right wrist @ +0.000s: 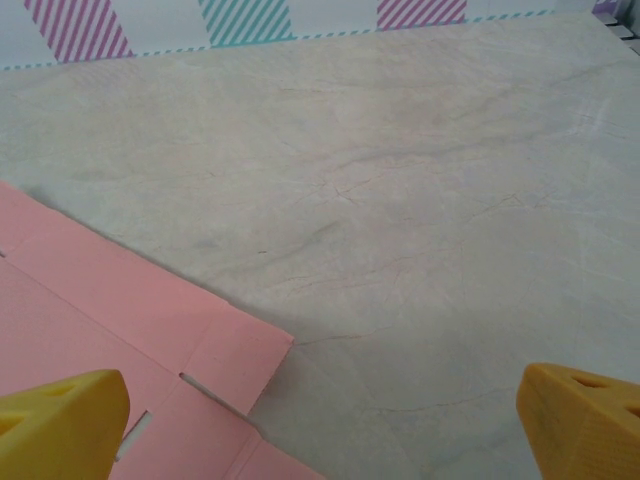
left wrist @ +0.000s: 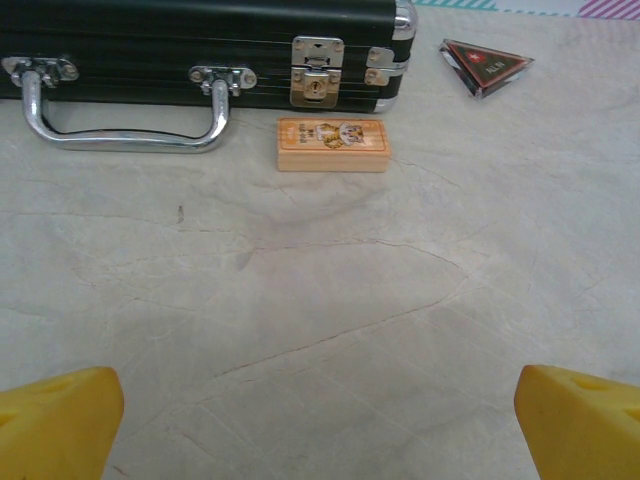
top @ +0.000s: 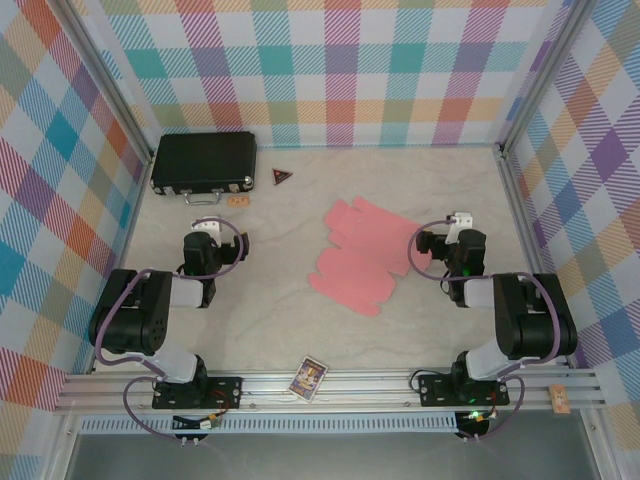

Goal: Fold the paper box

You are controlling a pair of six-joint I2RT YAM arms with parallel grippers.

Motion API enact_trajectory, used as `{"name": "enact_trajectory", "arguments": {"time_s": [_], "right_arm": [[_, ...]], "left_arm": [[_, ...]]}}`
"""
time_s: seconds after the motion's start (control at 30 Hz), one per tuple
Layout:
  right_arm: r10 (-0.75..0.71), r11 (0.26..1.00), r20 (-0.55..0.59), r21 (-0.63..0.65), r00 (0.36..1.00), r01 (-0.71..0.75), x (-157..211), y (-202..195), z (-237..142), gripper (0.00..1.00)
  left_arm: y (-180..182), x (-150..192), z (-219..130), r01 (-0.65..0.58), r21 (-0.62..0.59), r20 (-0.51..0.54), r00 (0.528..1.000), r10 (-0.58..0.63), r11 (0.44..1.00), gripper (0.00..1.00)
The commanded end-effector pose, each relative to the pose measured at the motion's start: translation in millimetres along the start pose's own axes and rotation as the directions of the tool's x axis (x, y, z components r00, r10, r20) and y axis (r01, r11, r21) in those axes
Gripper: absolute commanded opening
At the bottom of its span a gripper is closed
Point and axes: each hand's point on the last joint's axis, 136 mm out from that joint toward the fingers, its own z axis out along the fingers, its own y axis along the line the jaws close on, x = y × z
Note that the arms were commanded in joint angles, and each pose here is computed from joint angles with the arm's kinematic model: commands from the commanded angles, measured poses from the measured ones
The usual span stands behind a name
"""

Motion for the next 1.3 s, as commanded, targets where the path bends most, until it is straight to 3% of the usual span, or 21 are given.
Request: {"name": "enact_trajectory", "arguments": {"time_s": [0.0, 0.13, 0.2, 0.37, 0.57, 0.73, 0.83, 1.07, 1.27], "right_arm": [[0.021, 0.999, 0.021, 0.046, 1.000, -0.022, -25.5, -5.0, -7.6, 0.99], [0.092, 0.993, -0.089, 0.086, 0.992, -0.084, -27.1, -8.7, -17.3, 0.99], [0.142, 0.985, -0.146, 0.114, 0.979, -0.126, -26.9, -10.2, -23.5, 0.99], [0.305, 0.947, -0.272, 0.186, 0.913, -0.261, -20.5, -14.1, -36.0, 0.99], [0.394, 0.916, -0.450, 0.114, 0.802, -0.386, -6.1, 5.4, -39.8, 0.99], [0.417, 0.886, -0.546, 0.066, 0.727, -0.459, 0.7, 17.8, -30.7, 0.98], [0.424, 0.871, -0.575, 0.047, 0.700, -0.490, 3.6, 20.9, -19.3, 0.92], [0.427, 0.855, -0.629, 0.049, 0.649, -0.516, 11.4, 22.1, 7.2, 0.69], [0.433, 0.844, -0.648, 0.047, 0.627, -0.535, 13.1, 23.2, 28.2, 0.56]], "left_arm": [[8.5, -28.0, -11.5, 0.021, -0.048, 0.055, 0.998, -0.018, 0.999, 1.00], [14.9, -45.4, -23.4, 0.049, -0.113, 0.024, 0.999, -0.046, 0.992, 1.00], [18.3, -55.2, -27.5, 0.139, -0.144, 0.001, 0.990, -0.140, 0.980, 1.00], [-28.1, -68.0, -19.6, 0.240, -0.012, -0.145, 0.960, -0.239, 0.971, 1.00], [-129.2, -61.0, 4.2, 0.178, 0.180, -0.383, 0.919, -0.098, 0.967, 1.00], [-217.4, -64.3, 30.9, 0.106, 0.344, -0.449, 0.891, 0.064, 0.933, 0.96], [-256.5, -56.1, 49.6, 0.107, 0.396, -0.502, 0.857, 0.118, 0.912, 0.89], [-320.4, -46.9, 97.6, 0.155, 0.476, -0.571, 0.803, 0.170, 0.865, 0.73], [-338.1, -46.3, 129.3, 0.159, 0.490, -0.554, 0.816, 0.165, 0.857, 0.68]]}}
